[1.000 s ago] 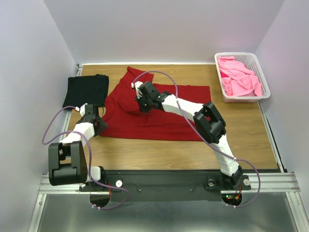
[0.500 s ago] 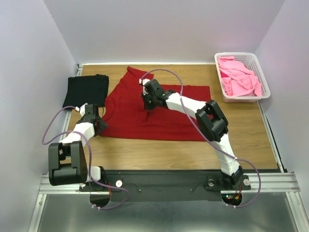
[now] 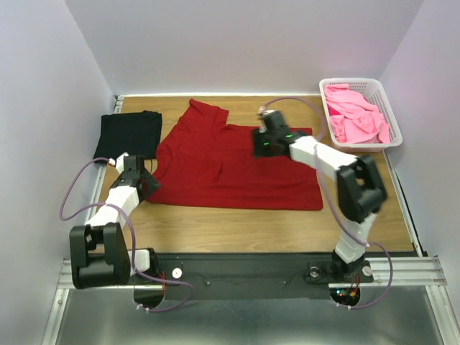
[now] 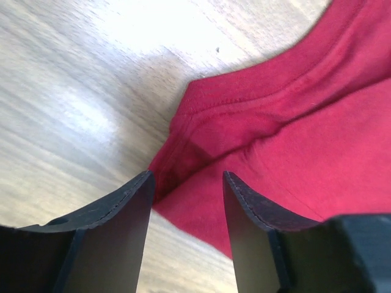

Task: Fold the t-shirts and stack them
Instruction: Fold the tshirt

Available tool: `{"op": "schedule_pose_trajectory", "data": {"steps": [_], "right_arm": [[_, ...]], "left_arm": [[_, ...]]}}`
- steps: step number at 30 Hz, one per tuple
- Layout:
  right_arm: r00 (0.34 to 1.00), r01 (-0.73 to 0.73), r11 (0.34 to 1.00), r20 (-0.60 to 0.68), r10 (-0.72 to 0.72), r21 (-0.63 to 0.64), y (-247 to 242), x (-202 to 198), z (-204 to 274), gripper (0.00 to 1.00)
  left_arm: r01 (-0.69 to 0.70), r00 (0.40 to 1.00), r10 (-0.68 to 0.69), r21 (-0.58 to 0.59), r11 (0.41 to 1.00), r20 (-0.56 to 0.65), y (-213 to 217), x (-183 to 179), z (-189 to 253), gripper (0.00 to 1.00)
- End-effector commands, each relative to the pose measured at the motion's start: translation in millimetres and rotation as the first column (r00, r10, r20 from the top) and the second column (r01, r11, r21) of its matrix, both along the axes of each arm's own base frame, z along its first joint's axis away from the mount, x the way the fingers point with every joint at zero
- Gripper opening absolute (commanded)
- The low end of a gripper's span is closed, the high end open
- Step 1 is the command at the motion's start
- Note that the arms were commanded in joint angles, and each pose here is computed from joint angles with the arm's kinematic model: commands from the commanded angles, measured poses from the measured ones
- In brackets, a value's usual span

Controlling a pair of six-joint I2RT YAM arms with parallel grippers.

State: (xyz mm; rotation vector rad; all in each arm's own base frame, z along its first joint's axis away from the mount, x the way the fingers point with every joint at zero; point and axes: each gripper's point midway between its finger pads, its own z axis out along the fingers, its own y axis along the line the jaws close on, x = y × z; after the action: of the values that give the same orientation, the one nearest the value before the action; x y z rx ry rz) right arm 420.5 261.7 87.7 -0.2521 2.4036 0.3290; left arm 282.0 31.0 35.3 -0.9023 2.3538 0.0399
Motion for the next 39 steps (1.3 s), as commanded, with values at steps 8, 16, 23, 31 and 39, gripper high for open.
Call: {"op": "schedule_pose_trajectory", "data": {"steps": [8, 16, 23, 31, 39], "right_arm": [[0.913, 0.371, 0.920, -0.233, -0.336, 0.129, -142, -91, -1, 0.53], [0.826, 0.502, 0.856, -0.359, -0.434, 0.119, -176, -142, -26, 0.46], [0.675, 0.637, 0.770, -0.519, -0.525, 0.050, -212, -184, -72, 0.46], [0.529, 0.789, 0.614, -0.479, -0.700, -0.025, -257, -189, -77, 0.47], [0.707, 0.679, 0.726, -0.362, -0.607, 0.109, -254, -144, -27, 0.47]], "left_arm": [[0.058, 0.981, -0.048, -0.053, 0.997, 0.187, -19, 29, 66, 0.63], [0.051, 0.996, -0.044, -0.094, 0.994, 0.075, -28, 29, 16, 0.55], [-0.016, 1.000, 0.015, -0.096, 0.995, -0.009, -13, 11, -15, 0.54], [-0.071, 0.997, 0.063, -0.163, 0.984, -0.050, -7, -15, -26, 0.54], [0.047, 0.985, -0.026, -0.120, 0.992, 0.172, -19, 16, 49, 0.59]]}}
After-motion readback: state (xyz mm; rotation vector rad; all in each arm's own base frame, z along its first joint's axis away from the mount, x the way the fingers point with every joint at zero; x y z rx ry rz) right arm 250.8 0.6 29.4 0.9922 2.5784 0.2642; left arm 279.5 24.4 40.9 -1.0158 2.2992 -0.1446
